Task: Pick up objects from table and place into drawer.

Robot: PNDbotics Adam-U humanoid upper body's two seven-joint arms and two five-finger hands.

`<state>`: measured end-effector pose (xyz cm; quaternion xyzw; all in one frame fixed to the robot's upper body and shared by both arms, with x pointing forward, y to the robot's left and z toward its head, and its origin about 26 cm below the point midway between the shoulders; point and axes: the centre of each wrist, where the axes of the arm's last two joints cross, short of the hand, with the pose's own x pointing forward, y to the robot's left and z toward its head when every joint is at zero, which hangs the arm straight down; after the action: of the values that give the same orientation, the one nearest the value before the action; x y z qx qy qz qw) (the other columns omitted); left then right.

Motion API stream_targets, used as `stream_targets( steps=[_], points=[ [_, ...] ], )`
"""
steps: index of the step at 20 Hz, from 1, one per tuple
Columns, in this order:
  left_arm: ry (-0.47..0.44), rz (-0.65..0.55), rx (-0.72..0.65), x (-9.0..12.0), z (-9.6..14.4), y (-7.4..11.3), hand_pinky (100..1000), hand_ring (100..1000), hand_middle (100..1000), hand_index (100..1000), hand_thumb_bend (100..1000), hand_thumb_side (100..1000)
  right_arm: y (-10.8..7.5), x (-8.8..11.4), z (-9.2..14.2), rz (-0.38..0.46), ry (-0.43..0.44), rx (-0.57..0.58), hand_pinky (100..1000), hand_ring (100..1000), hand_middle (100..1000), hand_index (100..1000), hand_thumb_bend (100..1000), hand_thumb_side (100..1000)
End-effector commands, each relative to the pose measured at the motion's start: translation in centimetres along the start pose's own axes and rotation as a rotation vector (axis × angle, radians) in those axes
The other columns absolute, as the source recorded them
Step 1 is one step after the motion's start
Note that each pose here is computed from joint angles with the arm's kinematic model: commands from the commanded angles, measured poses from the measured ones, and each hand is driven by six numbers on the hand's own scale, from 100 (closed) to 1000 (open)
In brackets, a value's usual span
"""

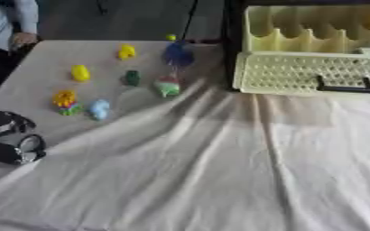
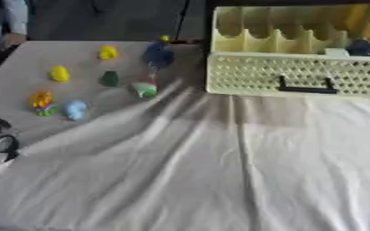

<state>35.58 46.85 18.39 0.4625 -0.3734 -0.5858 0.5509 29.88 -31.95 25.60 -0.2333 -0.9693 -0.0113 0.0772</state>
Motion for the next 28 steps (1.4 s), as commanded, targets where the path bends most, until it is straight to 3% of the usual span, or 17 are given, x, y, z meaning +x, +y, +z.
stream_targets(
  steps=[1,7,11,18,28],
  points=[
    [0.030,-0.021,-0.013,-1.0,0.6,0.8,661,751,720,900,447,684,-0.2,0.4,-0.6,0.001,-0.027,0.010,314,384,350,798,100,759],
    [0.017,-0.010,-0.011,-0.9,1.2,1.7,644,740,713,895,450,687,-0.3,0.4,-0.5,0.009,-0.019,0.017,316,383,349,798,100,758],
    [0.009,0.023,0.005,-0.9,1.5,2.0,639,738,710,890,408,690,-0.3,0.3,-0.4,0.014,-0.011,0.017,317,383,349,798,100,757],
    [0.035,0.034,0.017,-1.4,1.9,2.3,630,735,703,880,313,617,-0.2,0.4,-0.3,0.007,-0.009,0.024,317,384,351,799,100,757],
    [0.039,0.022,-0.009,-1.5,1.6,1.5,626,733,703,874,337,620,-0.2,0.3,-0.2,0.004,-0.006,0.021,318,384,351,800,100,760]
  ],
)
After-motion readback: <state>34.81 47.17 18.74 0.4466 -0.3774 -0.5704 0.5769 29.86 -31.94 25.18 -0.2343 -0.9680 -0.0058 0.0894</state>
